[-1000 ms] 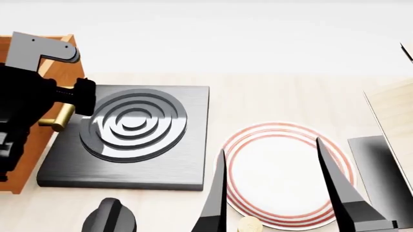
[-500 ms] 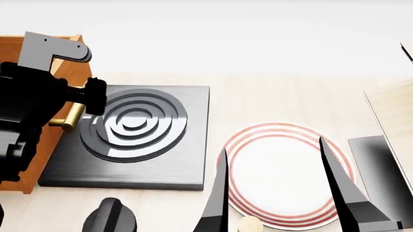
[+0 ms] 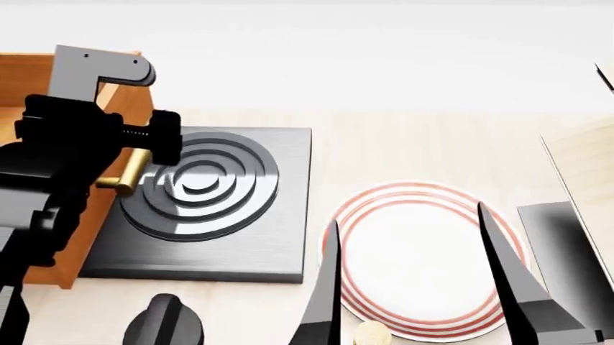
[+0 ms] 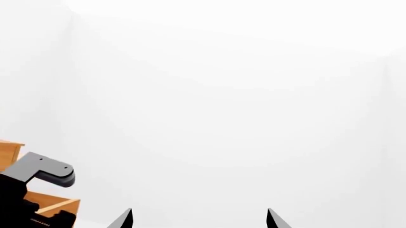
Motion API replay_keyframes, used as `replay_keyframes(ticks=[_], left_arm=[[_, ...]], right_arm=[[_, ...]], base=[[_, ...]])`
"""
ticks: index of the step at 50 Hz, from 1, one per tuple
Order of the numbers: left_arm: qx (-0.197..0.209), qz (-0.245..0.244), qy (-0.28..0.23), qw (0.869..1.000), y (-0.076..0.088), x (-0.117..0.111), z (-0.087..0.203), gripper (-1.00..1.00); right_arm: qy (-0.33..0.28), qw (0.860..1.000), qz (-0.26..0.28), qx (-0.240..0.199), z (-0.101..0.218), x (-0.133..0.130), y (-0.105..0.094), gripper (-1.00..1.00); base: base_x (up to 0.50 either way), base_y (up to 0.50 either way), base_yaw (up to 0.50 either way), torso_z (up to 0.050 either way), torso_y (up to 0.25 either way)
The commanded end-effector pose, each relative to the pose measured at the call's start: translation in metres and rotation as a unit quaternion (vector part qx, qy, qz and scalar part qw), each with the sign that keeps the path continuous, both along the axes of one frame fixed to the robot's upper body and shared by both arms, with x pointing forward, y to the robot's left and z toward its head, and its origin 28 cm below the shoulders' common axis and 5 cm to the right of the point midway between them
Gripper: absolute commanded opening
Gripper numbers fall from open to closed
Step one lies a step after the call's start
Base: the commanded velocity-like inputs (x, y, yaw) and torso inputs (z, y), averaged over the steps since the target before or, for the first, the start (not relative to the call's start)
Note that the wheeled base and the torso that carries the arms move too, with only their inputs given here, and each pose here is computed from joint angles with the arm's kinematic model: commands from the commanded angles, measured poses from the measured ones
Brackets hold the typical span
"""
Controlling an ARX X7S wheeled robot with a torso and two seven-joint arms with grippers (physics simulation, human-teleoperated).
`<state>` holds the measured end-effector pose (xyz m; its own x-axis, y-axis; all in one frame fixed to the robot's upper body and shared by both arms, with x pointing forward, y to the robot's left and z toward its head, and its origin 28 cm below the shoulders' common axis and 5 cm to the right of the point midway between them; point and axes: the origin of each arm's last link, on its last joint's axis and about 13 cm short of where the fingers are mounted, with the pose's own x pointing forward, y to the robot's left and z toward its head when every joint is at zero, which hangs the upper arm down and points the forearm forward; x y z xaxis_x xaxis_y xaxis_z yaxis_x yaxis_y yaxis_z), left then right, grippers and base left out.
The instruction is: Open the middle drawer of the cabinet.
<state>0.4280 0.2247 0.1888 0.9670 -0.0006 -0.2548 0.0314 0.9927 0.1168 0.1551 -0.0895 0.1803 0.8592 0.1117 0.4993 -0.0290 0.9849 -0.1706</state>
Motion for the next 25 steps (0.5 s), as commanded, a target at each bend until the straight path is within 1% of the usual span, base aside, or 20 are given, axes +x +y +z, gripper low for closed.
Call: replay_keyframes(ticks=[1,11,25], left_arm=[[-0.045,-0.007,0.022,0.999,-0.016,-0.003,-0.012,1.0],[-0.05,-0.011,0.025,0.998,-0.024,-0.003,-0.016,1.0],[-0.064,-0.018,0.029,0.997,-0.029,-0.004,-0.018,1.0]], right_arm=[[0.0,1.0,0.002,0.001,0.0,0.0,0.0,1.0],[0.0,1.0,0.001,0.001,0.0,0.0,0.0,1.0],[0.002,1.0,0.002,0.002,0.0,0.0,0.0,1.0]], base=[[0.0,0.0,0.0,0.0,0.0],[0.0,0.0,0.0,0.0,0.0],[0.0,0.0,0.0,0.0,0.0]])
